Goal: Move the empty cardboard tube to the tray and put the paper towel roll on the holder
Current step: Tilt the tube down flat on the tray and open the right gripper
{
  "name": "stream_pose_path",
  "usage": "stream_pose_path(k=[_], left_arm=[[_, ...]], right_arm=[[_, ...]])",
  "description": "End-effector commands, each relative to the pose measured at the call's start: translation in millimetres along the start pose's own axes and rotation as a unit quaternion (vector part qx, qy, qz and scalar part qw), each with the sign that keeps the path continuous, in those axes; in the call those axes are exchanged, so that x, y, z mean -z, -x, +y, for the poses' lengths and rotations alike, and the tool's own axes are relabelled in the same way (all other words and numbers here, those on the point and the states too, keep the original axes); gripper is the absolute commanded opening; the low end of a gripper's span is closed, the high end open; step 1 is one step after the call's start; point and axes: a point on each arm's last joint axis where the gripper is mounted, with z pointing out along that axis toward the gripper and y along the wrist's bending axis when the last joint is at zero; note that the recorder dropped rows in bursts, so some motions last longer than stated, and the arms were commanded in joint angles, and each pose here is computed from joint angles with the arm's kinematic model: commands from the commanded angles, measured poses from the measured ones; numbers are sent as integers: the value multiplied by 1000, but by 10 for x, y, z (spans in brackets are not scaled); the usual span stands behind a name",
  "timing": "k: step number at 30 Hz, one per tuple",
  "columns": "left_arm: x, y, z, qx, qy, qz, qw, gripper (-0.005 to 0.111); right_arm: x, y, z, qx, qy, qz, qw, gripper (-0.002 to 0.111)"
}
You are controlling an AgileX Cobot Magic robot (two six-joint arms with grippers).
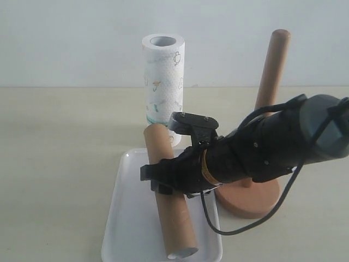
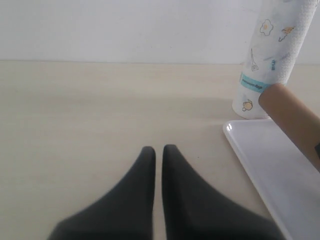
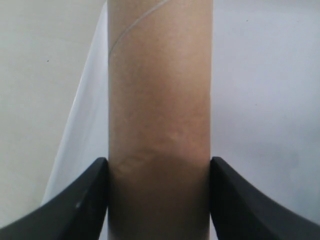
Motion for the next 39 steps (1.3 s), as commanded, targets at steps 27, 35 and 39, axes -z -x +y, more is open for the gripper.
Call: stream_pose_path(k=[27,35,39], left_arm=[[-1,-7,3,-2,2,-1,1000,5],[-1,-7,3,-2,2,-1,1000,5],[-1,-7,3,-2,2,-1,1000,5]], right_arm=[[-9,-18,30,5,13,9,1000,77],[157,68,146,25,41,-10,999,77],[393,172,270,34,67,-40,996,77]])
